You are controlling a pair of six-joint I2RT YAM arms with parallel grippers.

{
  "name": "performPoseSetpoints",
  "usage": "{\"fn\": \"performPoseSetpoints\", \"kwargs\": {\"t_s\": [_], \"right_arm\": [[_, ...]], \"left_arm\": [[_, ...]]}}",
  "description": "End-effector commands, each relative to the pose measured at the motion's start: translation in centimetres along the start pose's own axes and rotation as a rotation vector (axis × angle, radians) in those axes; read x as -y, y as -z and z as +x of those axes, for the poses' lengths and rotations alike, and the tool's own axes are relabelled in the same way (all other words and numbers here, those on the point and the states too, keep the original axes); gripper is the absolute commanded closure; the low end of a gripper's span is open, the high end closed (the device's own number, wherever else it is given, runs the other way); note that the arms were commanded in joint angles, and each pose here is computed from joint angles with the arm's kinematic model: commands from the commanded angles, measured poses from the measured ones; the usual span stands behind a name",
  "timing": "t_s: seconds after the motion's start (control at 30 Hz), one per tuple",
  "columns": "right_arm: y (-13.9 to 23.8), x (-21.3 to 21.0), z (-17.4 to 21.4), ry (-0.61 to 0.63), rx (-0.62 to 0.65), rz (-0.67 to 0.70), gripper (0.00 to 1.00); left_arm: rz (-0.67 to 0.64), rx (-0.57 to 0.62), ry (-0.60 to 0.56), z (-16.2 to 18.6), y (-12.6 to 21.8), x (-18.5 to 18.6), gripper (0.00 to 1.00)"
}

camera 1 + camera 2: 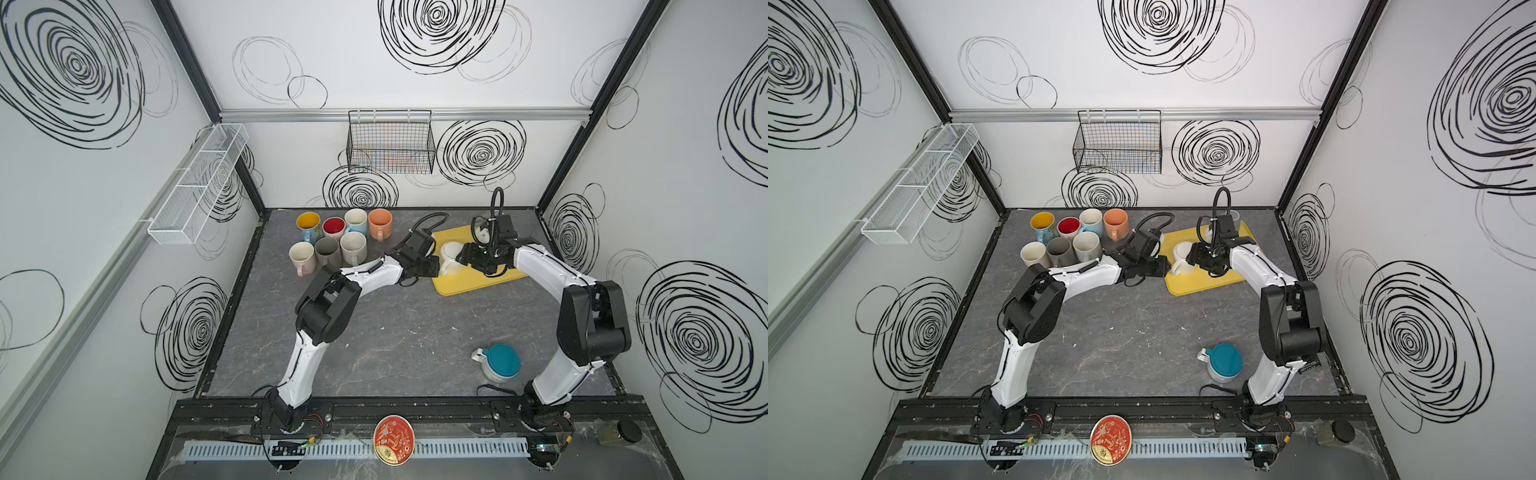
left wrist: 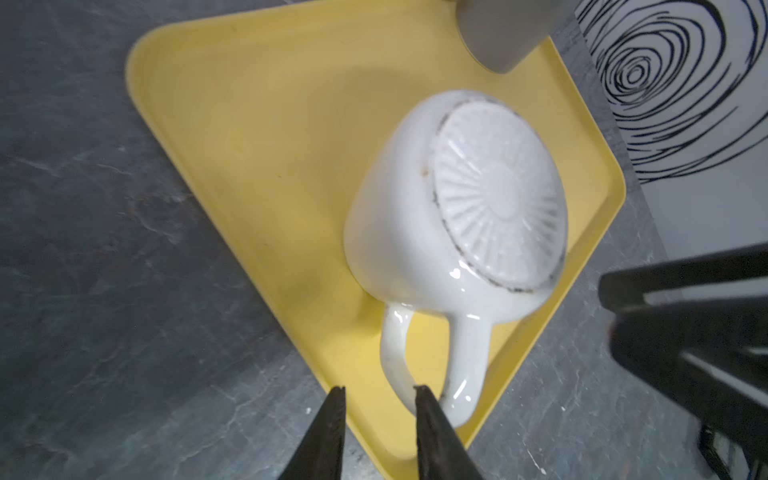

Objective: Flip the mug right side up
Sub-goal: 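Lift the white ribbed mug with the right gripper while the left approaches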

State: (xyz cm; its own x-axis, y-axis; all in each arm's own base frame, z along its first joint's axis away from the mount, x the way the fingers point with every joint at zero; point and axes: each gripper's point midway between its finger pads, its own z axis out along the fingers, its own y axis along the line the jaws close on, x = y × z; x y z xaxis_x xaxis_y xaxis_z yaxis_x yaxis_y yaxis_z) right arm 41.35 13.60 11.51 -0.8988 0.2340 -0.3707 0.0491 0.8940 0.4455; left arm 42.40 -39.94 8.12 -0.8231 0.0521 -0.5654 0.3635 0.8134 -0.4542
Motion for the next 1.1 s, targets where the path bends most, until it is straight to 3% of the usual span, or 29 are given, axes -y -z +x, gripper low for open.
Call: {"fn": "performPoseSetpoints", "kwargs": {"t_s": [0.0, 0.17, 0.57, 0.87, 1.07], "right_arm": [[0.2, 0.1, -0.3, -0.014, -0.015, 0.029, 0.35], [-0.8, 0.4, 0.7, 0.017, -0.071, 0.113, 0.34], [-2.8, 0.3, 1.0, 0.091, -0.134, 0.278, 0.36], [-3.5, 1.4, 0.7, 0.109, -0.159, 0.371, 0.44], [-3.4, 2.1, 0.4, 0.132, -0.159, 0.416, 0.58]], "left_arm": [[0.082, 0.009, -0.024, 0.3, -0.3, 3.7, 0.68], [0.112, 0.000, -0.012, 1.6, -0.3, 4.7, 0.67], [0.061, 0.039, 0.042, 1.8, 2.5, 0.4, 0.67], [0.051, 0.053, 0.069, 1.8, 3.1, -1.3, 0.66], [0.056, 0.060, 0.071, 1.4, 3.0, -1.3, 0.66]]}}
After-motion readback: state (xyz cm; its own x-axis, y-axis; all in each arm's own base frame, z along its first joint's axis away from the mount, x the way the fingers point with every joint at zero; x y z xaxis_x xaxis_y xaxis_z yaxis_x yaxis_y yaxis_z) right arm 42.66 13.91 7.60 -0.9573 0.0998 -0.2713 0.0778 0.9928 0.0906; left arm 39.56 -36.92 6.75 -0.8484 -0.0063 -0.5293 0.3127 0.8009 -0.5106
